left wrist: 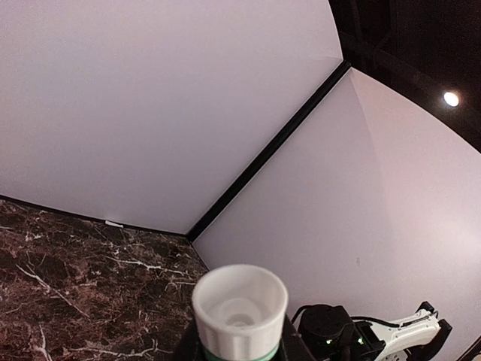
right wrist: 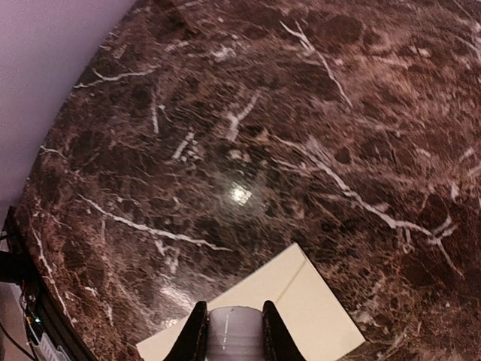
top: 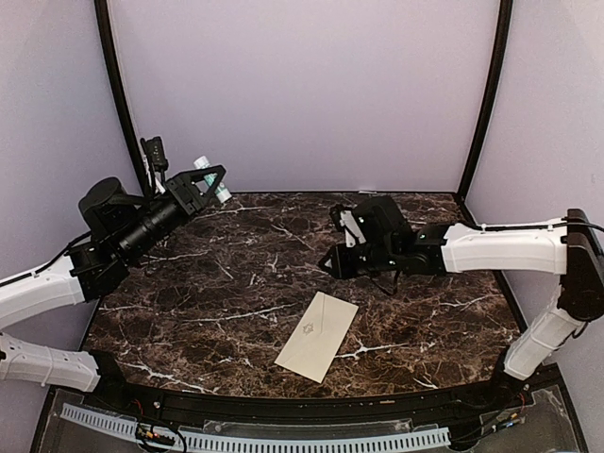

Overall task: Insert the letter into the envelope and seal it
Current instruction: Place the solid glue cap at the center of the board.

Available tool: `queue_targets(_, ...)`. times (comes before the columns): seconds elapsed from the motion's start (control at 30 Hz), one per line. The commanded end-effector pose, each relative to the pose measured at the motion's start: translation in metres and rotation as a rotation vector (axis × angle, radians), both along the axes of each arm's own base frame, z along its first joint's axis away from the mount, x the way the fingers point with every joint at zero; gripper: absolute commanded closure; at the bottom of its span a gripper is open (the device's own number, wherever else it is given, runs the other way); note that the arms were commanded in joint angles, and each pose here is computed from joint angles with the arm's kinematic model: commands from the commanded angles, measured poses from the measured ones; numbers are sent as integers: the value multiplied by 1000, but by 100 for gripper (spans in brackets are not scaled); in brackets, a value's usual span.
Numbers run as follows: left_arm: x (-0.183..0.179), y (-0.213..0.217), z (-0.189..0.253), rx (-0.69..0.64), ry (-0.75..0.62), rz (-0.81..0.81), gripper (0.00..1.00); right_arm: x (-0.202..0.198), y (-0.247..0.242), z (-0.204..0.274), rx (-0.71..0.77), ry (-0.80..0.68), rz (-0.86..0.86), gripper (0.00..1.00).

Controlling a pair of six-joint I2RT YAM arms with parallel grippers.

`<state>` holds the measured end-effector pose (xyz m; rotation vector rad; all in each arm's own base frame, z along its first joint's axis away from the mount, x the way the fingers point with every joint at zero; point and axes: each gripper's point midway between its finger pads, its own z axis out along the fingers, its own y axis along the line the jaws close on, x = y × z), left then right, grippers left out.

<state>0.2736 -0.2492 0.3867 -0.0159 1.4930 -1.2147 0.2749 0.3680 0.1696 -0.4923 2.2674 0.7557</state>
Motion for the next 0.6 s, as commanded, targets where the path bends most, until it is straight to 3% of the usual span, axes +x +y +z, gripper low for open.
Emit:
queue_targets(0.0, -3, 2, -16, 38, 17, -8, 100, -21, -55, -86, -253, 347, -67, 100)
queue_targets(0.2, -6, -3, -22, 36, 30, -41, 100, -13, -81, -128, -436, 490, -48, 100)
queue_targets(0.43, -9, -5, -25, 46, 34, -63, 100, -2, -89, -144, -547, 559, -11, 100)
queue_targets(0.57, -9, -6, -27, 55, 38, -65, 100, 4, -93, -145, -589, 549, -29, 92)
